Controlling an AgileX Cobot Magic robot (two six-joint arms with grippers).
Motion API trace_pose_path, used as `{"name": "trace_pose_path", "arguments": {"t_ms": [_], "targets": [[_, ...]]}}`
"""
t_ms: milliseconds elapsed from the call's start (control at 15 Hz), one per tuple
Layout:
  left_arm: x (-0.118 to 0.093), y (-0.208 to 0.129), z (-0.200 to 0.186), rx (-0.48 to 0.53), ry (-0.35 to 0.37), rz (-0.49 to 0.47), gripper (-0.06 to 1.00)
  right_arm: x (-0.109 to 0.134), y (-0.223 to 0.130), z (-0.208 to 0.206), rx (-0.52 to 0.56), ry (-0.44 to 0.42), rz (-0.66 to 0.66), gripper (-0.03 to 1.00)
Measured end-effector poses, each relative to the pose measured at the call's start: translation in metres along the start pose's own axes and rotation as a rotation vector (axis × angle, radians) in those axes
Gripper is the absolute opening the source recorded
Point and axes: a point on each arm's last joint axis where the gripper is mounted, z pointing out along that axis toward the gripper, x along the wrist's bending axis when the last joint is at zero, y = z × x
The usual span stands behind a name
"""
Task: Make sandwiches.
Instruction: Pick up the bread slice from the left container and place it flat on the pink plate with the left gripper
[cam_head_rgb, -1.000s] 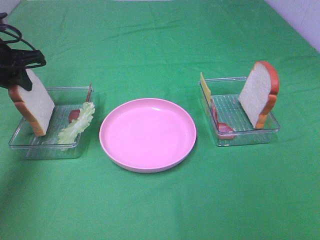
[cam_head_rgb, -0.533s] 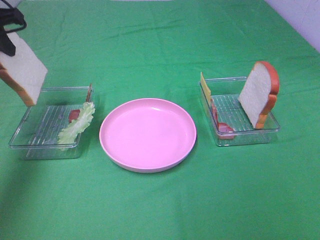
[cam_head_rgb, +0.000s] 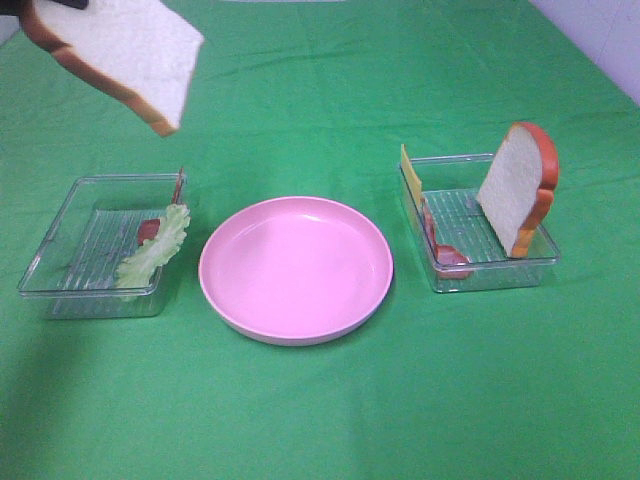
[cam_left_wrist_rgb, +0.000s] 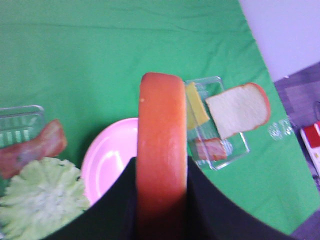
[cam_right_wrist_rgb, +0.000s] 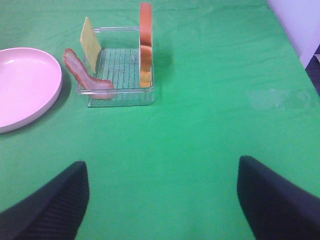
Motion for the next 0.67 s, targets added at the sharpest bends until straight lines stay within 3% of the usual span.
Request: {"name": "trace_pose_path", "arguments": {"t_ms": [133,267,400,667], "targets": [[-0.006,-0.011,0.024,0.066,-0.056,0.007,0.22,0.0,0.0,0.0,0.0,0.0,0.0,0.77],[-0.015,-0.039,0.079,0.222,-0.095,0.005,0.22,0.0,0.0,0.0,0.0,0.0,0.0,0.77],[-0.018,-0.058,0.116,0.284,-0.087,0.005,0.22,0.0,0.0,0.0,0.0,0.0,0.0,0.77],[-0.015,-0.08,0.162,0.29,-0.025,-0.045,0.22,0.0,0.0,0.0,0.0,0.0,0.0,0.77]]}}
